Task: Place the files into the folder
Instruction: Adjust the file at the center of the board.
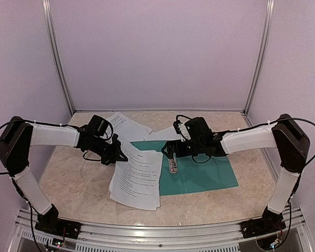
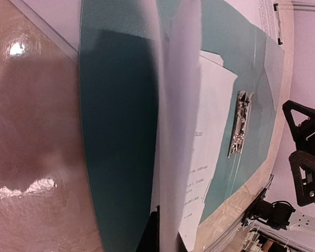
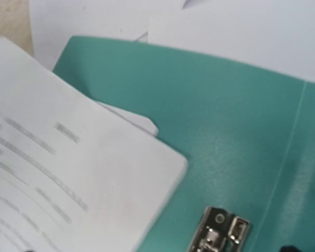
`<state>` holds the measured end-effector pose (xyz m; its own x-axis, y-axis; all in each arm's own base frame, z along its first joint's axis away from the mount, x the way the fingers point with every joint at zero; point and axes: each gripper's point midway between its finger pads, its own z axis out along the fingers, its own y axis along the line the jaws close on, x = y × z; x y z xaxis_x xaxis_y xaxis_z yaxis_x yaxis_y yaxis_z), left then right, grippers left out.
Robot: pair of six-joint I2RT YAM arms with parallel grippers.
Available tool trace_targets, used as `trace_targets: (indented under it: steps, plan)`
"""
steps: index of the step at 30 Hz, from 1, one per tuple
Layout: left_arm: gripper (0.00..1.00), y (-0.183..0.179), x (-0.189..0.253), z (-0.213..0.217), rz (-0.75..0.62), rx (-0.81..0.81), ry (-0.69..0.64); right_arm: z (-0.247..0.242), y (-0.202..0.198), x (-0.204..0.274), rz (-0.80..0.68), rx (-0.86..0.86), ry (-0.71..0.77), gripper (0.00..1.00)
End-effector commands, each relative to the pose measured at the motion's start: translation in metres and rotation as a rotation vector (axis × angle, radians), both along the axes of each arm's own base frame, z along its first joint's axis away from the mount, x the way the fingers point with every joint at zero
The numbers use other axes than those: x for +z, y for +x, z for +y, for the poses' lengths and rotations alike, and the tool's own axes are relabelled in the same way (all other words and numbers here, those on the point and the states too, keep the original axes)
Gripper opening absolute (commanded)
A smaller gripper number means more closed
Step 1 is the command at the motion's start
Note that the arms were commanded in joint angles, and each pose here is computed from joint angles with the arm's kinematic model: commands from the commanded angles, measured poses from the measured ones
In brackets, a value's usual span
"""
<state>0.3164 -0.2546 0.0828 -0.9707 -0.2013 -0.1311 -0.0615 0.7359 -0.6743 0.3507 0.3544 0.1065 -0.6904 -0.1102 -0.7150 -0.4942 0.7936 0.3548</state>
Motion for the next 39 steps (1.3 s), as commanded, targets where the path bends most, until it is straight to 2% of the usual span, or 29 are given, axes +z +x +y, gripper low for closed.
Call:
trace_targets:
  steps: [1,9,18,31,39]
  plan:
    - [0.00,0.007,-0.018,-0.011,-0.020,-0.007,0.002,0.011,-0.002,-0.024,0.055,0.024,0.019,0.99]
    - [0.02,0.000,-0.039,-0.002,-0.002,0.024,0.078,0.041,-0.004,-0.042,0.113,0.119,0.042,0.96]
    - [0.05,-0.006,-0.040,0.009,-0.008,0.035,0.121,0.066,-0.024,-0.047,0.134,0.193,0.047,0.92]
    - [0.10,-0.012,-0.039,0.016,-0.020,0.038,0.131,0.067,-0.020,-0.074,0.168,0.141,-0.045,0.92]
    - [0.19,-0.013,-0.043,0.016,-0.010,0.036,0.130,0.071,-0.018,-0.079,0.179,0.141,-0.042,0.92]
